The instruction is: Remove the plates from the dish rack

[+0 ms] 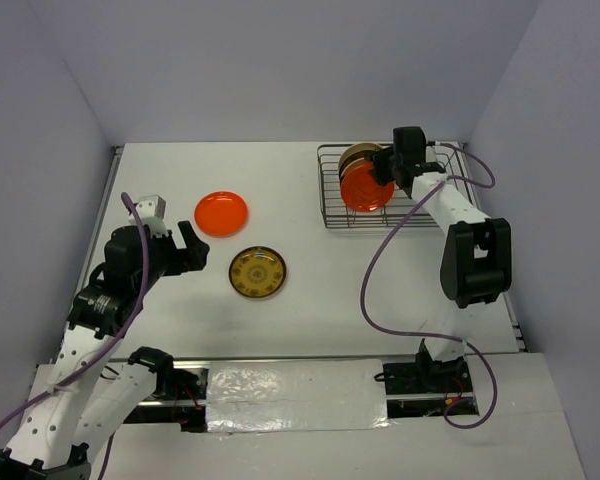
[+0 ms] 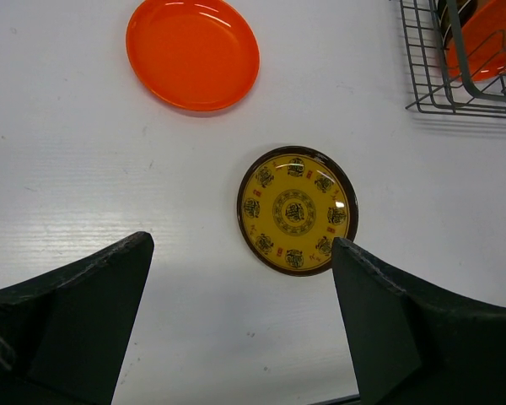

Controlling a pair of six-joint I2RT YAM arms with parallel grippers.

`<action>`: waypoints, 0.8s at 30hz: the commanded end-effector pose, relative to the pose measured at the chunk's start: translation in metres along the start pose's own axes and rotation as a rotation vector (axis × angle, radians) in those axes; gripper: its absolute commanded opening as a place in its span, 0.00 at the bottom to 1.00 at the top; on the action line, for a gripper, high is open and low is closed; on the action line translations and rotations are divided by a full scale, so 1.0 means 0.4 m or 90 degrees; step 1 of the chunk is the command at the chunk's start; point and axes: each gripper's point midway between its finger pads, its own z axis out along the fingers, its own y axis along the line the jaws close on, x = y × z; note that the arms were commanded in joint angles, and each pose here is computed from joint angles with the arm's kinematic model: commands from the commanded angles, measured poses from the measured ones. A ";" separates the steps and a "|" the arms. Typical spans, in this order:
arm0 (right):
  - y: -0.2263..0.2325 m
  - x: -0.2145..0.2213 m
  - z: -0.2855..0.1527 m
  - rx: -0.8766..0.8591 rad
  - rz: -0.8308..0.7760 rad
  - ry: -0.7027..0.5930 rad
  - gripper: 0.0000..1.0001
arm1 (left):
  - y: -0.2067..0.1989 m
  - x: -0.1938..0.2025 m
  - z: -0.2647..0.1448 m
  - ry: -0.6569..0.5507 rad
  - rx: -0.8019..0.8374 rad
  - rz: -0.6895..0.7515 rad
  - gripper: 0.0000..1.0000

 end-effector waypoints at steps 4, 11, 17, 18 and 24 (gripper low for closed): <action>-0.012 -0.016 0.032 0.030 0.002 -0.016 0.44 | -0.016 -0.022 -0.004 -0.021 0.021 0.010 0.99; -0.049 -0.012 0.059 0.051 0.004 -0.011 0.34 | -0.015 -0.021 -0.003 -0.020 0.021 0.011 0.99; -0.042 -0.015 0.040 0.034 0.008 -0.014 0.18 | -0.016 -0.018 0.001 -0.015 0.021 0.011 1.00; -0.040 -0.017 0.037 0.035 0.009 -0.015 0.17 | -0.016 -0.018 0.001 -0.015 0.021 0.011 0.99; -0.033 -0.017 0.035 0.027 0.007 -0.006 0.20 | -0.016 -0.015 0.004 -0.011 0.020 0.013 0.99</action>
